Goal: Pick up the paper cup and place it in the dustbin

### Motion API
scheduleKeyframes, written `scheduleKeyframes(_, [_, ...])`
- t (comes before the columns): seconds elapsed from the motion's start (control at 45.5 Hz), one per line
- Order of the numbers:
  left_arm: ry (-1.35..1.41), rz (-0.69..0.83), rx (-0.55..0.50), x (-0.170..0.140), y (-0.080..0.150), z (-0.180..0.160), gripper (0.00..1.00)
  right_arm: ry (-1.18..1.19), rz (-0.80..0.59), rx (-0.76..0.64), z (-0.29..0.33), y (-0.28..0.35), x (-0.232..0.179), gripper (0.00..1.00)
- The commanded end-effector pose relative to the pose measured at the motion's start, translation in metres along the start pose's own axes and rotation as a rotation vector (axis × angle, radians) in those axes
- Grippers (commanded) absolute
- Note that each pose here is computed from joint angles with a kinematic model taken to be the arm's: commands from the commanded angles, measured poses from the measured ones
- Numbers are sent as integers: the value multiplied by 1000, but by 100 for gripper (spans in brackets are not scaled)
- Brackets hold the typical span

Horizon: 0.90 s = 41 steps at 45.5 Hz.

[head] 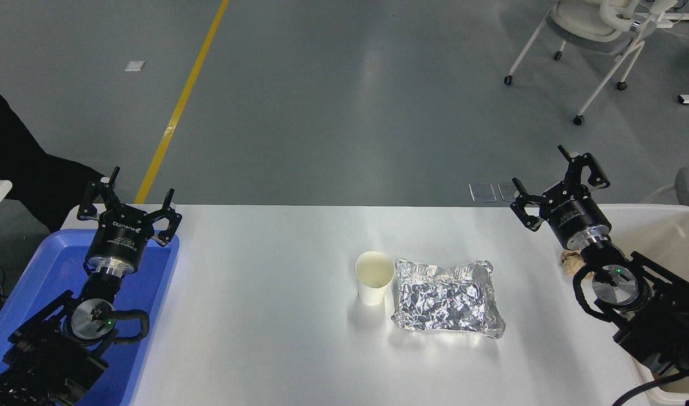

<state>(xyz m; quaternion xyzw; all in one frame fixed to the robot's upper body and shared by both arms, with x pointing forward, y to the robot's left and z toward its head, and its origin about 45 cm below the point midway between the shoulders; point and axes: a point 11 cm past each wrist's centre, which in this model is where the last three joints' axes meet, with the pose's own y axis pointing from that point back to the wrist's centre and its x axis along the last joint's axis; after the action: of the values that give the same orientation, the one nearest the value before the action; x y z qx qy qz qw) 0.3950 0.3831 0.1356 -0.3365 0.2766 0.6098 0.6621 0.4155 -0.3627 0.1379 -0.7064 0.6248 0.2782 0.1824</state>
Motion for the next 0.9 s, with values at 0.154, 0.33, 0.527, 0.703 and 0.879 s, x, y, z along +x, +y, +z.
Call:
scheduleKeyframes(0.154, [0,1,0,0,0,0,100,-1,-2,-2,1,0,-1,100])
scheduleKeyframes(0.33, [0,-1,0,0,0,0,100,-3,-16,-9,3,-3,-7,100])
scheduleKeyframes(0.527, [-1,-1,1,0,0,0,100,9,-62,-11,-2,-13,-24,100])
scheduleKeyframes(0.703, [-1,1,1,0,0,0,100,242,-146,-80,-29,-35,-53,100])
scheduleKeyframes(0.879, [-2,3,0,1,1,0,100,501,-231,-179,-42,-55,-87,100])
